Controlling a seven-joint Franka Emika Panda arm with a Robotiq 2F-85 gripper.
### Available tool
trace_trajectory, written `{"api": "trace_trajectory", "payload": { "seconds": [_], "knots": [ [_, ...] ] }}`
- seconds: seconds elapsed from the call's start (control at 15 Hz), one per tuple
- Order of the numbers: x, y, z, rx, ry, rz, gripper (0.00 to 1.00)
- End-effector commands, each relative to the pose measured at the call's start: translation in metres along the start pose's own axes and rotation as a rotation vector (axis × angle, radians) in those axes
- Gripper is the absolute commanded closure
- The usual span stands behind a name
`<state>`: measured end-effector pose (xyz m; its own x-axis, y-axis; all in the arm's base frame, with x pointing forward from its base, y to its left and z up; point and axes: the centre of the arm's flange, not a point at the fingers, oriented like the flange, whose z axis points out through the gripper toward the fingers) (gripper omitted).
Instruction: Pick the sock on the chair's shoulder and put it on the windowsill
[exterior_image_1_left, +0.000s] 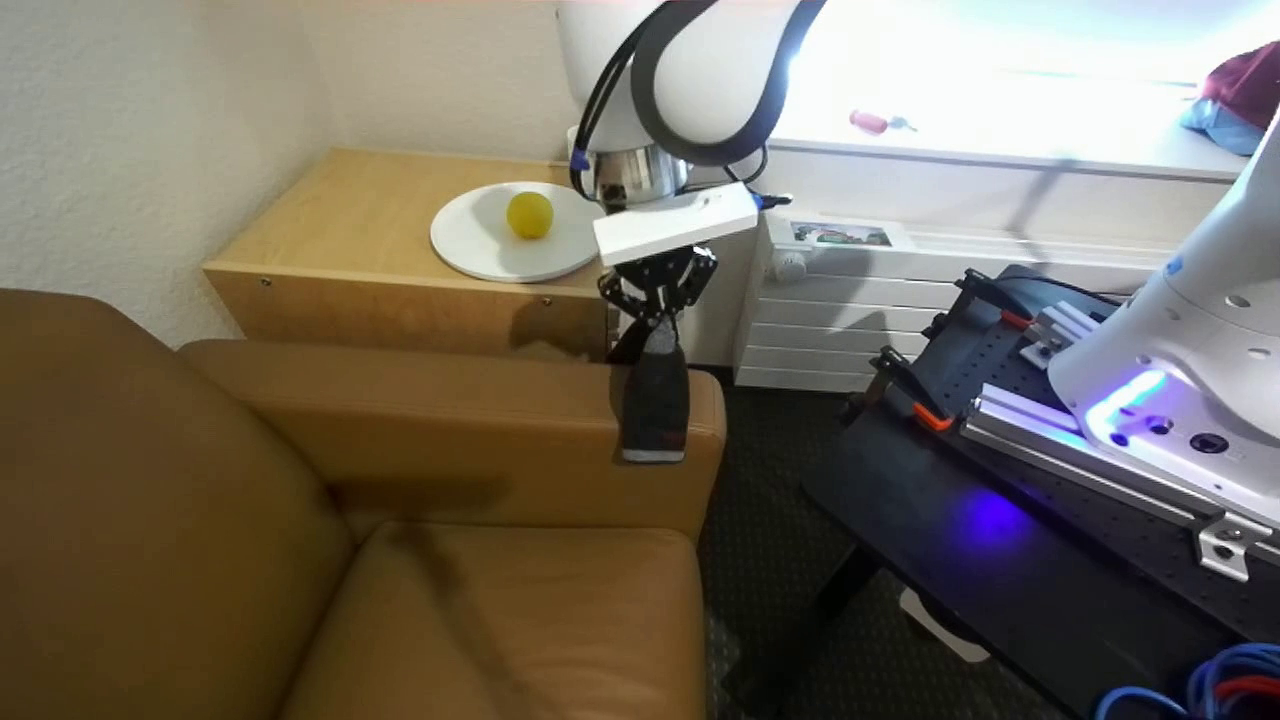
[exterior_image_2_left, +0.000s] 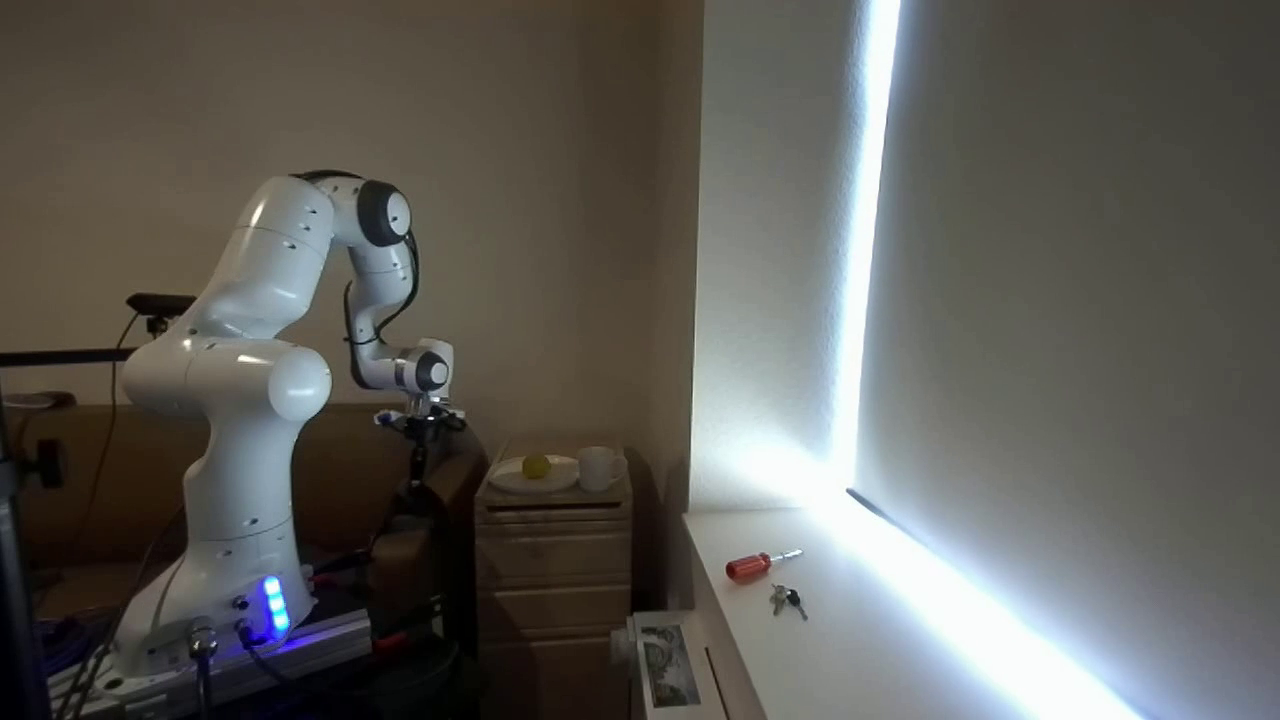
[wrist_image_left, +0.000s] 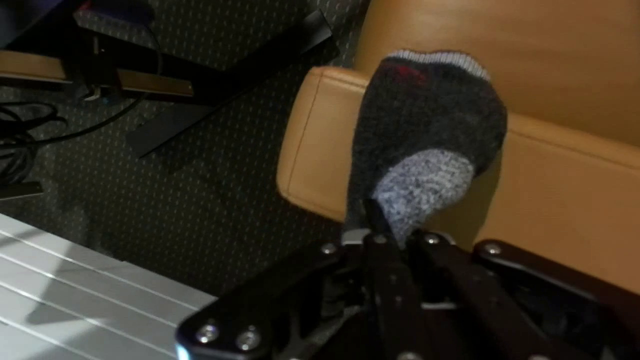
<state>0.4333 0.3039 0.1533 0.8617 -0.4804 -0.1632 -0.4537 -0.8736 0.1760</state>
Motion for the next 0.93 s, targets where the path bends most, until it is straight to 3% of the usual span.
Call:
{"api": "trace_trajectory", "payload": {
  "seconds": [0.0,0.27,0.33,0.47,0.53,0.67,0.8,0.87],
  "knots": [
    [-0.005,0.081,-0.046,-0.02,0.118,0.155,0.99],
    [0.001,0.165,-0.062,-0.009,0.162,0.398,0.99],
    [0.001,0.186,-0.063,0.022,0.137,0.457,0.99],
    [0.0,0.228,-0.067,0.149,0.081,0.46,0.99],
    [0.014,0.175,-0.057,0.053,0.101,0.454,0.95],
    [0.012,0.205,-0.061,0.106,0.093,0.474,0.95],
    [0.007,0.214,-0.064,0.119,0.098,0.479,0.99],
    [0.02,0.208,-0.062,0.131,0.164,0.521,0.99]
  ]
}}
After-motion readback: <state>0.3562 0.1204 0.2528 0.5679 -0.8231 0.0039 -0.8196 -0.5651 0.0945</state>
